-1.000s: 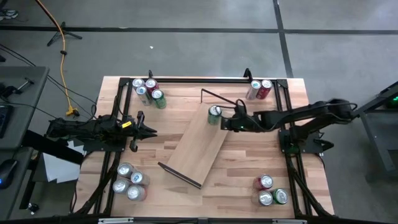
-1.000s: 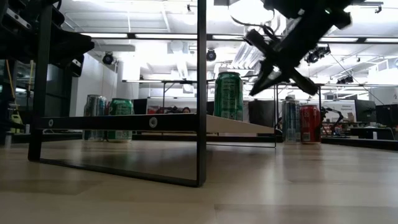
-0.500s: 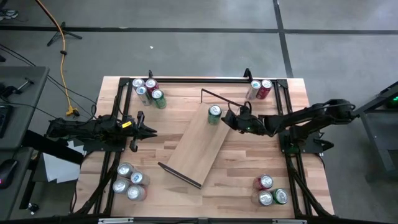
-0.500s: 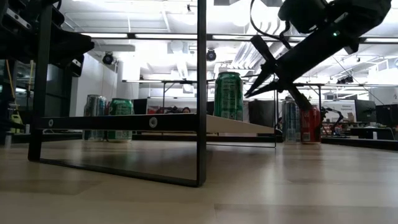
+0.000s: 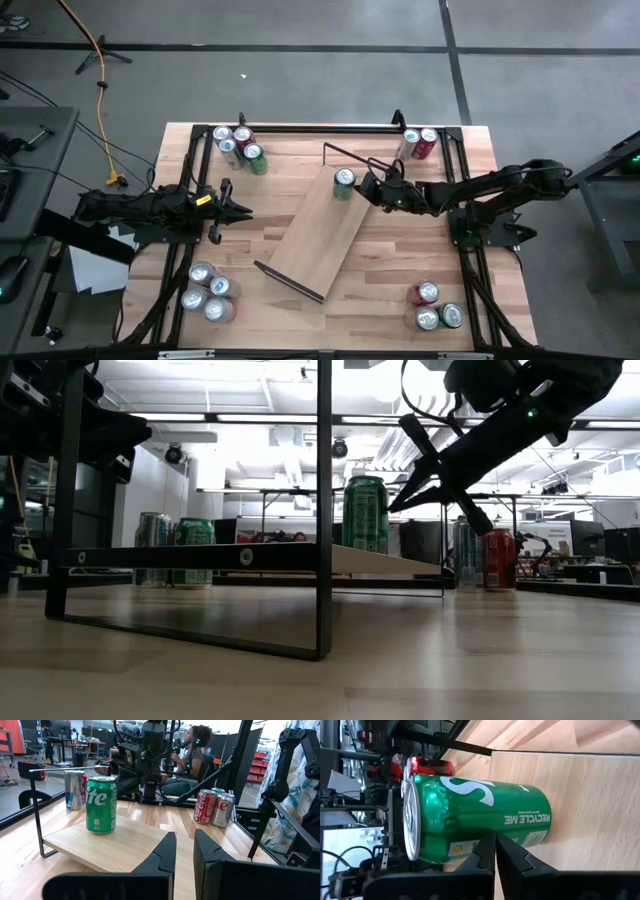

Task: Place canned beverage on shelf
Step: Put the top right green soda can on the shelf

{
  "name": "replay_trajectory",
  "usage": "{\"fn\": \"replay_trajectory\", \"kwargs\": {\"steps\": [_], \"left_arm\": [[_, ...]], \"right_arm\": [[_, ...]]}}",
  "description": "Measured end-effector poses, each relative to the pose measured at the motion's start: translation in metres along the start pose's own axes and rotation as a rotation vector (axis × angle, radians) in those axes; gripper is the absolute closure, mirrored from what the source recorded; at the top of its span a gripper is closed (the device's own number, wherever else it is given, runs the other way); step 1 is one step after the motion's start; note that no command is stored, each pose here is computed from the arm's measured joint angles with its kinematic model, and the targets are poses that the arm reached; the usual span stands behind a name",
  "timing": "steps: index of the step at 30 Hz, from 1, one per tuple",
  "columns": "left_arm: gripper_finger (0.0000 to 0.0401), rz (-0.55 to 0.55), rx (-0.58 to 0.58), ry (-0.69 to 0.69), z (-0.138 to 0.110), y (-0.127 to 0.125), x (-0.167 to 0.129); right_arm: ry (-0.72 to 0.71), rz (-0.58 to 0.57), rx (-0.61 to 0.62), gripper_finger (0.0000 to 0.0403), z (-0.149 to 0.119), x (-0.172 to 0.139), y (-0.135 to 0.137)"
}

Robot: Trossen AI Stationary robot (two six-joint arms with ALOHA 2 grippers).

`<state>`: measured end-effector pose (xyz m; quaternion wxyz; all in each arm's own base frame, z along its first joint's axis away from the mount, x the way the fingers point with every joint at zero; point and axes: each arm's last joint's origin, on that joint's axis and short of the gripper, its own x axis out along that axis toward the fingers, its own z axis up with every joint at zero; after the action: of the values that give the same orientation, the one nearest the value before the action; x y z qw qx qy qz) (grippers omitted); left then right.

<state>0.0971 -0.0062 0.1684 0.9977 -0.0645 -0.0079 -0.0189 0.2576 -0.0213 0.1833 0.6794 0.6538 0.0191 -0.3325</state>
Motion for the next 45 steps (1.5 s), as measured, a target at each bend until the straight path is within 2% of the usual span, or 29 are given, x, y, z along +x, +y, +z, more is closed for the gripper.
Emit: {"fn": "replay_trajectory", "kwargs": {"steps": [11, 18, 26, 35, 41, 45], "left_arm": [[0.0401, 0.000, 0.000, -0.001, 0.000, 0.000, 0.000], [0.0401, 0.000, 0.000, -0.001, 0.000, 0.000, 0.000], [0.0401, 0.000, 0.000, 0.000, 0.000, 0.000, 0.000], [0.0401, 0.000, 0.000, 0.000, 0.000, 0.000, 0.000], [0.0401, 0.000, 0.000, -0.001, 0.000, 0.000, 0.000], [0.0401, 0.000, 0.000, 0.000, 0.000, 0.000, 0.000]], "right_arm": [[0.047, -0.007, 0.059, 0.0403, -0.003, 0.000, -0.001], [0.064, -0.059, 0.047, 0.0403, -0.011, 0.021, 0.005], [-0.027, -0.046, 0.012, 0.0403, 0.006, 0.035, 0.017], [-0.054, -0.008, -0.052, 0.0403, 0.017, 0.039, 0.035], [-0.087, -0.086, -0.122, 0.0403, 0.019, 0.037, 0.038], [-0.132, -0.094, -0.165, 0.0403, 0.022, 0.039, 0.047]]}}
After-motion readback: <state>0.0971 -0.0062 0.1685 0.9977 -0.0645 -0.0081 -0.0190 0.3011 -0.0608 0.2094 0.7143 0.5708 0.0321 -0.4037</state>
